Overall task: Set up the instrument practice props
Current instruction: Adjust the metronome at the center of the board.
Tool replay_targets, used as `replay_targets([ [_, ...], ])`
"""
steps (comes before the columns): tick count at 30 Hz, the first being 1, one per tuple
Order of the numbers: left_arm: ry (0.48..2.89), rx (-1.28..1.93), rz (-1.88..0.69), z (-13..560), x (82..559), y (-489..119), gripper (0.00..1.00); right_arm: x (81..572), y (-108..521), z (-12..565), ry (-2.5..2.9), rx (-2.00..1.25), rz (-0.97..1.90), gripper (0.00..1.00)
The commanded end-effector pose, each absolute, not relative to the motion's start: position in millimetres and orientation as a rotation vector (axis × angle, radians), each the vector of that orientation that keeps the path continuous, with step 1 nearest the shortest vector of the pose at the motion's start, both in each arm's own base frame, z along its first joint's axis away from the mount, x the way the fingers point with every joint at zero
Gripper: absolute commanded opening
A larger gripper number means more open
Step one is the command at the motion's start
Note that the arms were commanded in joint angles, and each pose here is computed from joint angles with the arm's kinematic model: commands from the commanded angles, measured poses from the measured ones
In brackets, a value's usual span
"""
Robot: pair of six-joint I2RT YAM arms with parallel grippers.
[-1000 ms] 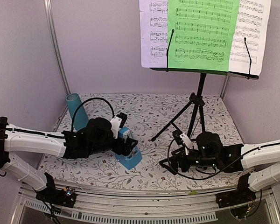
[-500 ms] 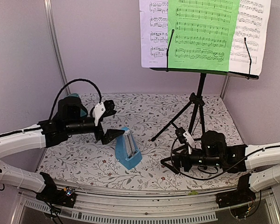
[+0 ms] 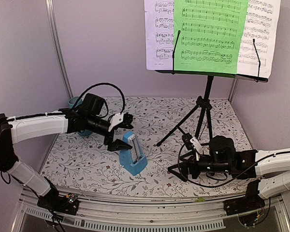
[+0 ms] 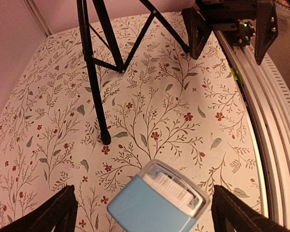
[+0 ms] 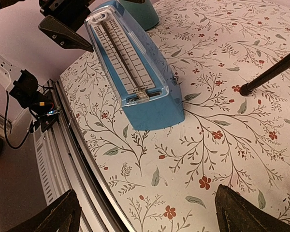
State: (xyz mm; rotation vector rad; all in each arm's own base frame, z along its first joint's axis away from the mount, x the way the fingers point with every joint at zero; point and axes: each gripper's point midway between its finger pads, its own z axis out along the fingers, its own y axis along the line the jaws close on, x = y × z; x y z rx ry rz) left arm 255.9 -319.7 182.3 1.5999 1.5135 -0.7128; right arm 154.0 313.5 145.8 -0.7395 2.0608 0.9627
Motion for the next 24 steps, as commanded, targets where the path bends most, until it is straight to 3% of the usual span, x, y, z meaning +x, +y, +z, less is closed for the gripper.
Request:
replay_targets([
  [1, 1.516, 1.650, -0.796, 177, 254, -320, 0.96, 147, 314, 147, 2.053, -0.774, 0.979, 0.99],
  [16, 1.469, 1.574, -0.915, 167, 238, -338, 0.80, 148, 316, 143, 2.057, -0.789, 0.965, 0.99],
  [20, 1.471, 1.499, -0.885, 172, 234, -338, 0.69, 149, 316, 144, 2.056, -0.778, 0.966, 0.99],
  [24, 1.489, 1.364, -0.839, 185, 236, -337, 0.53, 150, 315, 143, 2.057, -0.765, 0.965, 0.99],
])
